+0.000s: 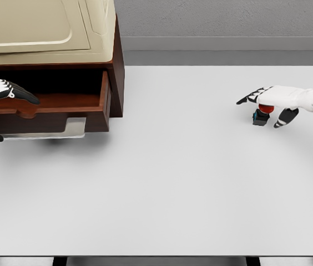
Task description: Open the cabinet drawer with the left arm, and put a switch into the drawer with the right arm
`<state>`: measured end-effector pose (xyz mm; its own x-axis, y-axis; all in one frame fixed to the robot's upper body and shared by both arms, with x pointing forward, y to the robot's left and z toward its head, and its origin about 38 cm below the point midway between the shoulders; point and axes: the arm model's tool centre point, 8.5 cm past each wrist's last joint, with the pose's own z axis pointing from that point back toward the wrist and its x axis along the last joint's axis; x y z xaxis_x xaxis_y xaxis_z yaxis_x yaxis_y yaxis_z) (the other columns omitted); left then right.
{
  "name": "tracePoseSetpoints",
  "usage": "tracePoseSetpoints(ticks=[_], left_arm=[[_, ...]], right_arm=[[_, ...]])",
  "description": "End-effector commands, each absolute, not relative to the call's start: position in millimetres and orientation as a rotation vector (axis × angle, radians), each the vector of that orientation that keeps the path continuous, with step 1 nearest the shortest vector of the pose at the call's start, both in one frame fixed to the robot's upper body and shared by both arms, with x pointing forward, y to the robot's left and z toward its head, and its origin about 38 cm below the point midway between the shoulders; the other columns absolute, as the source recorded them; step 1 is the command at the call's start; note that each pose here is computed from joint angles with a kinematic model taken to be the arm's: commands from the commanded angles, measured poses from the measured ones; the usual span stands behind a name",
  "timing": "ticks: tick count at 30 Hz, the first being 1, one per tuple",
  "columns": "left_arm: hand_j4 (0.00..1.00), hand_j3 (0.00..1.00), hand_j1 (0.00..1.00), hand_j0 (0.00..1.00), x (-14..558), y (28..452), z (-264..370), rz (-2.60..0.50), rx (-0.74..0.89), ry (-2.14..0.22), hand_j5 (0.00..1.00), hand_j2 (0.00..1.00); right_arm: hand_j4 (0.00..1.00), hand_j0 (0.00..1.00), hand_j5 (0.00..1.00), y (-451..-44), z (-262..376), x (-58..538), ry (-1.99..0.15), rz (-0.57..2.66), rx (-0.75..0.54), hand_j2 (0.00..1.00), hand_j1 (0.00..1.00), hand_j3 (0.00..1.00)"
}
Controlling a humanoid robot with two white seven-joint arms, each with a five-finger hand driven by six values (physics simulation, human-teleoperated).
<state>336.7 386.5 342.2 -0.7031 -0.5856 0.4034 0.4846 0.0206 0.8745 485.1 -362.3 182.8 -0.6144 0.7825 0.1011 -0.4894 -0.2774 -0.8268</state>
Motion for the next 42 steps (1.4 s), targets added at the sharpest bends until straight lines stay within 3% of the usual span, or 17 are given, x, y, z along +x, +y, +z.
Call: tracePoseSetpoints(ticks=[1, 4, 11, 13, 14, 28, 34, 42], left_arm=[[0.88, 0.88, 0.88, 0.88, 337, 387, 343, -1.772, 0.105, -1.542, 0.88, 0.88], [0.88, 0.88, 0.88, 0.88, 337, 387, 343, -1.772, 0.105, -1.542, 0.88, 0.88], [0.88, 0.88, 0.88, 0.88, 338, 384, 342, -1.773, 0.097, -1.548, 0.88, 0.88], [0.88, 0.88, 0.88, 0.88, 338, 384, 342, -1.774, 0.098, -1.547, 0.88, 0.88], [0.88, 0.88, 0.88, 0.88, 338, 384, 342, -1.775, 0.097, -1.548, 0.88, 0.88], [0.88, 0.88, 0.88, 0.88, 338, 386, 347, -1.769, 0.114, -1.556, 0.88, 0.88], [0.98, 0.98, 0.98, 0.98, 342, 404, 349, -1.744, 0.167, -1.525, 0.98, 0.98], [1.00, 1.00, 1.00, 1.00, 347, 429, 349, -1.704, 0.235, -1.478, 1.00, 1.00]], right_arm=[[0.92, 0.92, 0.92, -363, 182, 485, -1.118, 1.963, -0.414, 0.92, 0.92, 0.92], [0.91, 0.91, 0.91, -364, 183, 485, -1.117, 1.962, -0.416, 0.91, 0.91, 0.91], [0.74, 0.74, 0.74, -363, 183, 486, -1.121, 1.960, -0.415, 0.74, 0.74, 0.74], [0.47, 0.47, 0.47, -363, 184, 486, -1.129, 1.954, -0.410, 0.47, 0.47, 0.47], [0.45, 0.45, 0.45, -363, 184, 486, -1.129, 1.954, -0.410, 0.45, 0.45, 0.45], [0.40, 0.40, 0.40, -364, 189, 487, -1.142, 1.945, -0.419, 0.40, 0.40, 0.40], [0.40, 0.40, 0.40, -358, 195, 491, -1.175, 1.935, -0.416, 0.40, 0.40, 0.40], [0.40, 0.40, 0.40, -302, 237, 515, -1.334, 1.980, -0.440, 0.40, 0.40, 0.40]])
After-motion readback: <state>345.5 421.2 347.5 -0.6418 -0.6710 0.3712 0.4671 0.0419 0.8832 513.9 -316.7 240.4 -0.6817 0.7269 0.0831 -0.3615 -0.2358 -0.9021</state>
